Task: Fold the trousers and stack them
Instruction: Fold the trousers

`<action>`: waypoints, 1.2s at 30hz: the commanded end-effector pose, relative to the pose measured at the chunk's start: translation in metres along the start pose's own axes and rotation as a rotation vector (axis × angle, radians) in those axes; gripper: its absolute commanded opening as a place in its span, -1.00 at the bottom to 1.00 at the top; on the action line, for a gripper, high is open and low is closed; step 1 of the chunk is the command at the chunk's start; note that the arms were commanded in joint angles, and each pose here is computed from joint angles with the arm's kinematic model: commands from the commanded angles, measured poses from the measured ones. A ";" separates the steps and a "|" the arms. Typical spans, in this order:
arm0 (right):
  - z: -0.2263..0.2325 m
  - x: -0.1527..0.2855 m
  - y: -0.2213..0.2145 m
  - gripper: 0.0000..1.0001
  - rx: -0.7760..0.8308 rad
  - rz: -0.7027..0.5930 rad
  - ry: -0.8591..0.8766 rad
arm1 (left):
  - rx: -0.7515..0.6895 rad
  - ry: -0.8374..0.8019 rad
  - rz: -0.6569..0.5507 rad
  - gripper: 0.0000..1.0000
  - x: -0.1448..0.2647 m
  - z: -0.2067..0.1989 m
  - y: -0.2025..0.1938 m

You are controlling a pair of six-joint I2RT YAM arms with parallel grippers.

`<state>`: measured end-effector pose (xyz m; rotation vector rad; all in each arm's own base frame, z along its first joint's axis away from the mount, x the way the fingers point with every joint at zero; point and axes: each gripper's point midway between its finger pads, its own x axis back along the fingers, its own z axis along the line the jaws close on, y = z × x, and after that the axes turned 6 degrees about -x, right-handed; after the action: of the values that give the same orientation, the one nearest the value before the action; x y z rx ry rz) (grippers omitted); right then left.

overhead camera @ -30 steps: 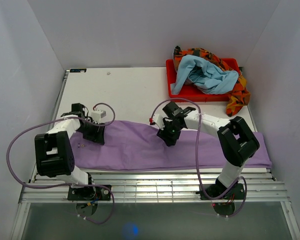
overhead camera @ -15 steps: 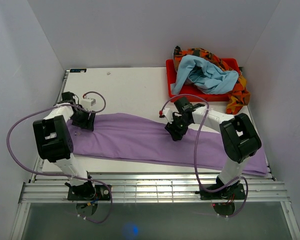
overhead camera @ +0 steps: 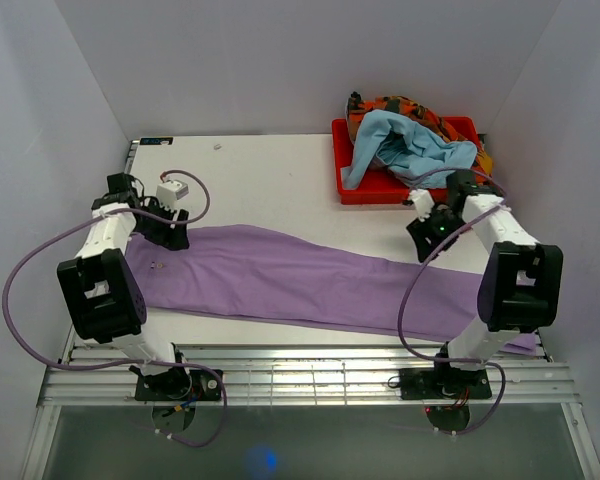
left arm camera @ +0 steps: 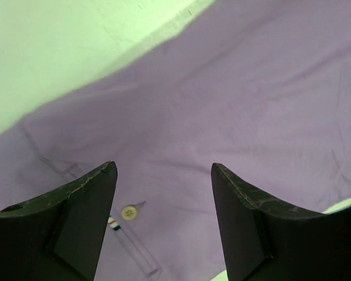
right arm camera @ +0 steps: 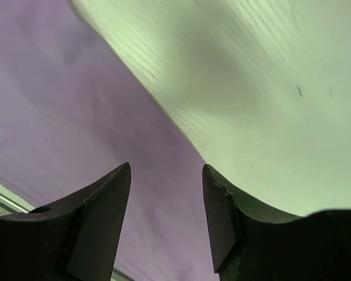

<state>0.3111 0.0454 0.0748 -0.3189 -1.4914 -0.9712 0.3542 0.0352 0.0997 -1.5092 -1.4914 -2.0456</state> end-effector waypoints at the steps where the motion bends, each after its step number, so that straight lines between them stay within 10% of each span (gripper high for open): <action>1: -0.014 0.025 -0.060 0.15 -0.072 0.087 0.015 | 0.040 -0.047 0.011 0.51 -0.004 -0.022 -0.018; 11: -0.034 -0.005 -0.162 -0.31 -0.141 0.312 -0.116 | 0.248 0.009 0.089 0.41 -0.030 -0.019 -0.061; 20: -0.111 -0.038 -0.124 -0.30 -0.198 0.298 -0.188 | 0.454 0.228 0.181 0.45 -0.034 0.052 -0.103; 28: -0.103 -0.003 -0.054 0.21 -0.246 0.083 -0.125 | 0.468 0.272 0.191 0.43 -0.031 0.077 -0.109; 36: -0.132 0.073 -0.098 0.59 -0.484 -0.028 -0.302 | 0.441 0.328 0.211 0.44 -0.023 0.084 -0.117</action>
<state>0.3220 -0.1009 0.0726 -0.7454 -1.4865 -1.2251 0.3576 0.1252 0.0277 -1.0901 -1.5784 -1.6401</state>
